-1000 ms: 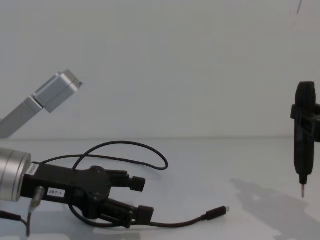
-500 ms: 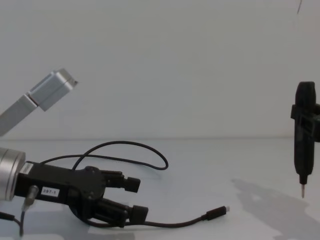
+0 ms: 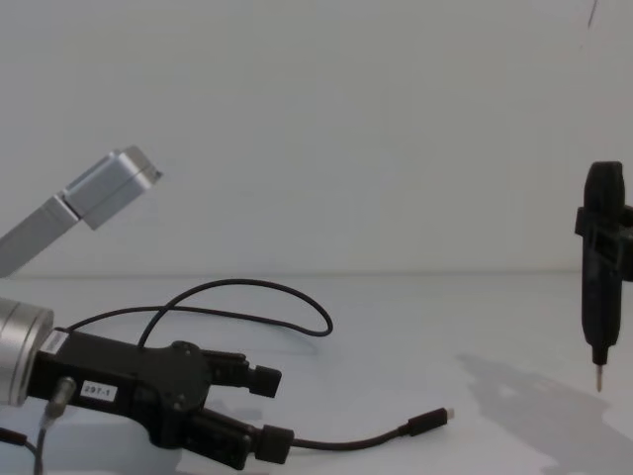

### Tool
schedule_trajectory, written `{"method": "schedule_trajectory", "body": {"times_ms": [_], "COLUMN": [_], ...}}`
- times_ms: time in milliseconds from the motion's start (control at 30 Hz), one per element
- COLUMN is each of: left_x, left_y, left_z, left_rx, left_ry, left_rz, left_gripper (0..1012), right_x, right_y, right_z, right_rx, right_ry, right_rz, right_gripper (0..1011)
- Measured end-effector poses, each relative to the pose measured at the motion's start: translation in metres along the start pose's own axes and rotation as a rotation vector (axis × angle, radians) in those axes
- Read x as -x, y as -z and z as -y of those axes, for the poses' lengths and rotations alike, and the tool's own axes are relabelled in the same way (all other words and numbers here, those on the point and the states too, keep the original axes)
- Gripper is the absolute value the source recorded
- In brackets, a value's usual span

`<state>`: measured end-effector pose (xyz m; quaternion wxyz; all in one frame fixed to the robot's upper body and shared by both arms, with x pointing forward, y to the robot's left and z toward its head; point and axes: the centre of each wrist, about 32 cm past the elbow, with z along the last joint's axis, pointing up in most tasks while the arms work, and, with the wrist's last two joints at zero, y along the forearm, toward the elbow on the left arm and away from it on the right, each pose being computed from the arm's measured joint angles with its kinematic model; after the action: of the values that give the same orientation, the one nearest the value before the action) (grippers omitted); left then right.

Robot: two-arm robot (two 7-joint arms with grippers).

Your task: Pick up the data cable with the one hand.

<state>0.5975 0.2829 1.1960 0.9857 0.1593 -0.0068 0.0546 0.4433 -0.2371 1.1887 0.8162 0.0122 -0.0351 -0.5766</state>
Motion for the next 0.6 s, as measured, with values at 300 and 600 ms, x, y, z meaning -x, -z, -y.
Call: {"method": "schedule_trajectory", "body": {"times_ms": [300,600], "left_x": [-0.0008,-0.0017], "left_y": [-0.0014,-0.0032], "left_z": [0.0009,0.0020], "left_rx": [-0.024,-0.056], "left_ry": [0.009,0.013], "left_rz": [0.007,0.021], "left_gripper": [1001,945], "right_x": [0.0000,0.0000], "right_y": [0.0000,0.0000], "right_z": [0.0000,0.0000], "right_rx": [0.000,0.000], "right_ry": [0.000,0.000], "right_rz": [0.000,0.000], "right_gripper": [279,279]}}
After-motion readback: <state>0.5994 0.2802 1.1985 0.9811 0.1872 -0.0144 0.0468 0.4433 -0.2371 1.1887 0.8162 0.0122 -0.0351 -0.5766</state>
